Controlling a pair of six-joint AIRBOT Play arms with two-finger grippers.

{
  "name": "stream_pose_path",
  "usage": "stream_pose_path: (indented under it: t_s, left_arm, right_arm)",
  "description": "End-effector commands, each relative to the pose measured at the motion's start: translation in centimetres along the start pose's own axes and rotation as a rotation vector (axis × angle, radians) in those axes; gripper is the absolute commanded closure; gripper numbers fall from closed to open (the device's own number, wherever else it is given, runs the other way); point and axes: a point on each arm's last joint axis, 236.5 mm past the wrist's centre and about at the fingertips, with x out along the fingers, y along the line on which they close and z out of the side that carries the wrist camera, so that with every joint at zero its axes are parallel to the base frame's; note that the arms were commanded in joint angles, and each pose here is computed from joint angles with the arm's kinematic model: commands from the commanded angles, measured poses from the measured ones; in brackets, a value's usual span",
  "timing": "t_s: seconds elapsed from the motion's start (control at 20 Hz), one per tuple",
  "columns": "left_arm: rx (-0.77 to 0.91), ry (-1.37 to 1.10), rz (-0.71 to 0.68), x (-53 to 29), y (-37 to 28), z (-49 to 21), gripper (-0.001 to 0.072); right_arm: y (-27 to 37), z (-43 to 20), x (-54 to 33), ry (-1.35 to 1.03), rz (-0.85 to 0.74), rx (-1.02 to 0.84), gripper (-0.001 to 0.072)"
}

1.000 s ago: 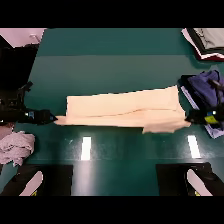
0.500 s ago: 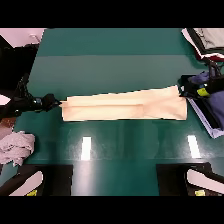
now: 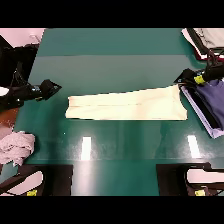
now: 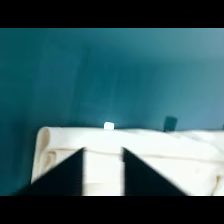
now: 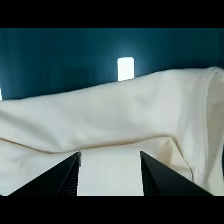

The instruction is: Fold the shirts.

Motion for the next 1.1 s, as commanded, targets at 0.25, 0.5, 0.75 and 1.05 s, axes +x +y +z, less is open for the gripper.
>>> stream_pose_path:
  t_s: [0.25, 0.5, 0.75, 1.05]
  left_arm:
    - [0.159, 0.218, -0.058, -1.3, -2.1, -4.0, 0.0686]
    - [0.168, 0.358, 0.030, -2.1, 0.1, -7.1, 0.0686]
    - [0.302, 0.437, 0.052, 0.0, -2.3, -10.6, 0.0686]
    - [0.352, 0.464, 0.019, 1.4, -5.4, -13.2, 0.0687]
  right_arm:
    - [-7.4, -6.0, 0.0, 0.162, 0.035, 0.097, 0.0015]
    - [-9.9, -7.2, 2.2, 0.223, 0.064, 0.094, 0.0020]
    - [-9.0, -7.3, 4.8, 0.246, 0.172, 0.083, 0.0021]
    - [-6.3, -8.2, 6.1, 0.301, 0.305, 0.072, 0.0063]
